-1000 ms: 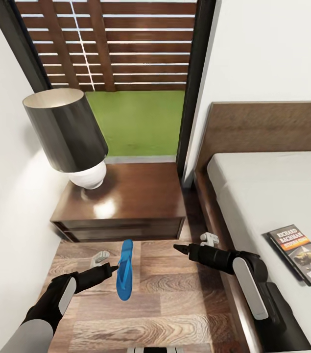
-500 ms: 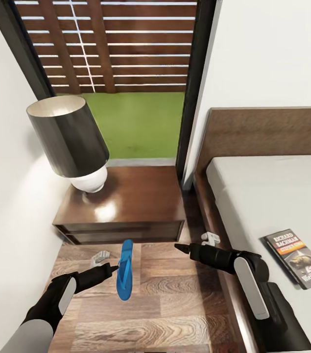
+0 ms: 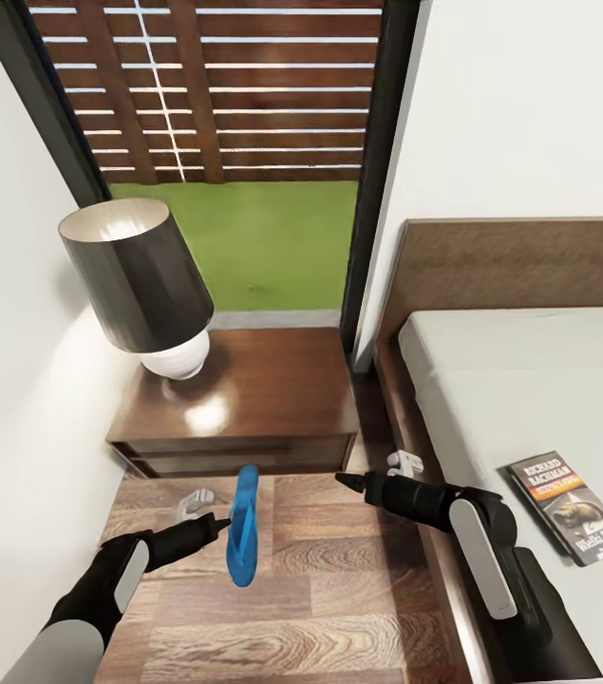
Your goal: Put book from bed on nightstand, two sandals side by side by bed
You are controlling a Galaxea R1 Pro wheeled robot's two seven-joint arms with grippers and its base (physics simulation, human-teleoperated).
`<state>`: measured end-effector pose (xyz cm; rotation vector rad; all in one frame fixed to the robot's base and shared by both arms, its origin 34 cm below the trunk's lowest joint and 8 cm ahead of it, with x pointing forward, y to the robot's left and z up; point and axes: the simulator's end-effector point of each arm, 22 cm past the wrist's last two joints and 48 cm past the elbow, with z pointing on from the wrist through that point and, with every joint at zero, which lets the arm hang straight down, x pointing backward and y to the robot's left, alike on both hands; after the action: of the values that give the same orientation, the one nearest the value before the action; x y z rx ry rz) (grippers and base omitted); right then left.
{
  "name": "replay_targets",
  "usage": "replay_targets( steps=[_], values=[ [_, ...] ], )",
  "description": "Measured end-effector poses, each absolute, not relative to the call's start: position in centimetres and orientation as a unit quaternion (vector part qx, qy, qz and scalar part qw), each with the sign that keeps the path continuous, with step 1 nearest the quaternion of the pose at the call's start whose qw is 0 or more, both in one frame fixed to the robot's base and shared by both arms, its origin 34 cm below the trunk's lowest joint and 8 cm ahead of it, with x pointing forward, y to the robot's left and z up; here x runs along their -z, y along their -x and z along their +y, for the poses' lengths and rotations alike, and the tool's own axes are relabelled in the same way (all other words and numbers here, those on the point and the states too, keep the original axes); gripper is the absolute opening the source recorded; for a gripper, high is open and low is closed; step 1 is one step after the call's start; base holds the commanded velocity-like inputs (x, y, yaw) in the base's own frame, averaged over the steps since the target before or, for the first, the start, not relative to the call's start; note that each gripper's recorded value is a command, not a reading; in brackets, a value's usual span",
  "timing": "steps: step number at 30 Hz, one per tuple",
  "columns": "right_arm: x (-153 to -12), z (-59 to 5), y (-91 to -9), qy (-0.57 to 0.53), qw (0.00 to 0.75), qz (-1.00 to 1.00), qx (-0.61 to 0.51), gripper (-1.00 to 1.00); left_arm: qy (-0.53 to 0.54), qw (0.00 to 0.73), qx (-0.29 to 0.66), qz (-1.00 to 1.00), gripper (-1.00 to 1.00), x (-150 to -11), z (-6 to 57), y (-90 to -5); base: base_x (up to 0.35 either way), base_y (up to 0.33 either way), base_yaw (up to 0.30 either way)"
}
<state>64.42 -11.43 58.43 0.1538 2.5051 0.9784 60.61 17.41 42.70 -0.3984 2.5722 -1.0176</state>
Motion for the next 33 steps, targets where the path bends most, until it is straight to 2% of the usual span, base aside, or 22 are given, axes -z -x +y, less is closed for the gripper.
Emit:
replay_targets(
  steps=[8,22,33],
  values=[
    [-57.4,-11.3,-63.2,-0.068,0.188,0.914,-0.352,1.0,0.15,0.156,0.362,0.907,-1.0,-43.5,17.0,-59.6,0.0,0.0,0.0],
    [-59.4,-11.2,-63.1,-0.07,0.179,0.916,-0.351,1.0,0.163,0.121,0.359,0.911,-1.0,-44.4,16.8,-57.3,0.0,0.0,0.0],
    [-57.5,-10.2,-60.4,-0.091,0.12,0.925,-0.349,1.0,0.177,0.108,0.262,0.943,-1.0,-41.2,19.3,-52.9,0.0,0.0,0.0]
  ],
)
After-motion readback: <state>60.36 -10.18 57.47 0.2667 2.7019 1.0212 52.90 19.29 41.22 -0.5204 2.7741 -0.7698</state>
